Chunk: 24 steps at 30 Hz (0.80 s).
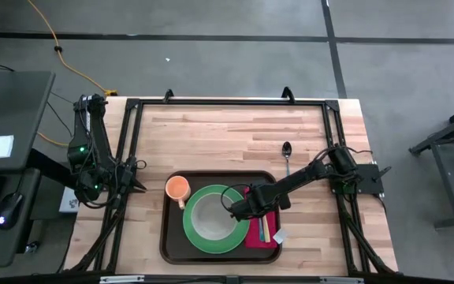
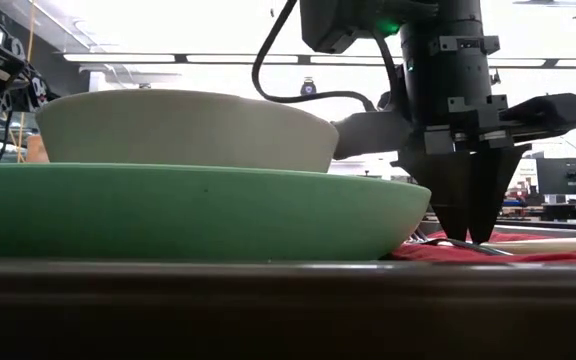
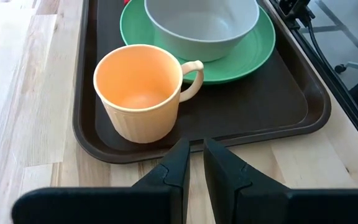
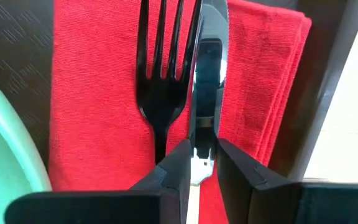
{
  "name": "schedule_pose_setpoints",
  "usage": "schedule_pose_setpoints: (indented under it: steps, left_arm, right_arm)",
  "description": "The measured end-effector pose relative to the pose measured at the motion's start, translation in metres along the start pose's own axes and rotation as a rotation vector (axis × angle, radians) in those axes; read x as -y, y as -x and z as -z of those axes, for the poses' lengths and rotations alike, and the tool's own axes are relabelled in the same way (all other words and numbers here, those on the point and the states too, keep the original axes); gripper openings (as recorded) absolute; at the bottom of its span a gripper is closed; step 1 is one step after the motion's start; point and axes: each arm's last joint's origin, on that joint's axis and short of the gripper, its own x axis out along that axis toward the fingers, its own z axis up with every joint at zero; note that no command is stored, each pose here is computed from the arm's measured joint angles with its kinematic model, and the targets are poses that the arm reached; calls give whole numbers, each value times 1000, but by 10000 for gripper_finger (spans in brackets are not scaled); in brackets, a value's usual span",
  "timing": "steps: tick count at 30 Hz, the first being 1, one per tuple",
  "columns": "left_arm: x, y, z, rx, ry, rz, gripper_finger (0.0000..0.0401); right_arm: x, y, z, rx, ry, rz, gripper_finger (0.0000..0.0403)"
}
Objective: Set up tray
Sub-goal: Adjust the yellow knife on the red napkin
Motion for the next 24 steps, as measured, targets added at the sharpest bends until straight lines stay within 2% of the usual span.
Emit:
schedule_pose_setpoints:
  steps: [24]
  left_arm:
    - [0,0,0,0,0,0,79]
  right_arm:
    - [3,-1,-6,-20,-17,49,55]
